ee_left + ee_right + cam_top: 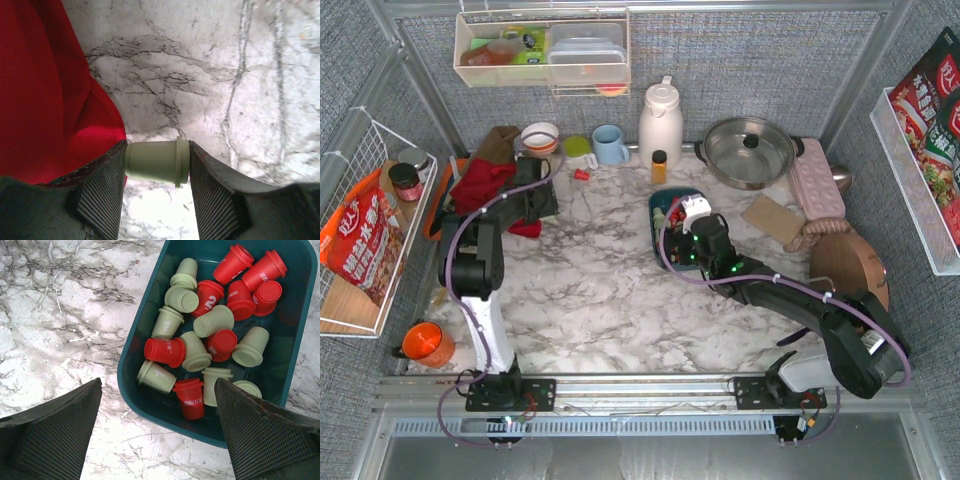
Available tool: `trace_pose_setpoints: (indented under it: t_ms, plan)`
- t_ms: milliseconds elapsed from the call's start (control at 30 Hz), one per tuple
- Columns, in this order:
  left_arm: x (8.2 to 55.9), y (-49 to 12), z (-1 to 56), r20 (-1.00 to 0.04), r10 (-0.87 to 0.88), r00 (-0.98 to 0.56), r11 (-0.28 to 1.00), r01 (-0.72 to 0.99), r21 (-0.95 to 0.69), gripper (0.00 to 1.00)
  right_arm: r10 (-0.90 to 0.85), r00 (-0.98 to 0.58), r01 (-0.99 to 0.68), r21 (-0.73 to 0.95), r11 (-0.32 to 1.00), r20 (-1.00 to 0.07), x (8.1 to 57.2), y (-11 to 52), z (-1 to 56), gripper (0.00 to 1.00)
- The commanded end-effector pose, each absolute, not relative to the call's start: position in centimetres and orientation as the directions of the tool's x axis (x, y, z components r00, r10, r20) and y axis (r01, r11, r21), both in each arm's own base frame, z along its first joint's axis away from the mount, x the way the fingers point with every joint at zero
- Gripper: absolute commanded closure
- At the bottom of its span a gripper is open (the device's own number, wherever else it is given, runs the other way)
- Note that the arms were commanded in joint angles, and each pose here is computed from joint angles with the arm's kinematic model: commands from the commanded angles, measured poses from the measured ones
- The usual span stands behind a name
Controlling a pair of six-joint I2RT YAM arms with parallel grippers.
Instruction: Mix the coffee capsules in the storage basket
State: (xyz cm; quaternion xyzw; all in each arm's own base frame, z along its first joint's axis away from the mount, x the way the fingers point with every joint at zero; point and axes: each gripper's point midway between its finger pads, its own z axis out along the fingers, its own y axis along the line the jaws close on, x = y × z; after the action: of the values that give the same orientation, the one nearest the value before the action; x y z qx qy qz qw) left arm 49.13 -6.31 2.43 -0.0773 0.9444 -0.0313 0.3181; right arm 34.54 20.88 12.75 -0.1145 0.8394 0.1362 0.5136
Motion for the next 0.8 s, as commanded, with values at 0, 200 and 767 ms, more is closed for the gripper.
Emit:
trace_pose_setpoints:
  t_ms: [0, 200, 767]
  plan:
    - [49.7, -6.2, 5.8, -0.668, -0.145, -0.730, 0.989, -0.095, -0.110, 0.43, -0.047, -0.421, -0.337, 0.109, 0.935, -0.906, 35.0, 21.2, 13.5, 0.01]
    - [49.4, -6.7, 10.9, -0.765, -0.143, -0.628, 0.988, -0.047, -0.147, 0.43, -0.057, -0.426, -0.341, 0.102, 0.934, -0.903, 35.0, 21.4, 13.3, 0.01]
    - [35.2, -25.2, 18.5, -0.927, 0.211, 0.309, 0.483, 0.792, 0.374, 0.44, -0.014, -0.369, -0.330, 0.117, 0.937, -0.929, 34.4, 20.7, 16.5, 0.01]
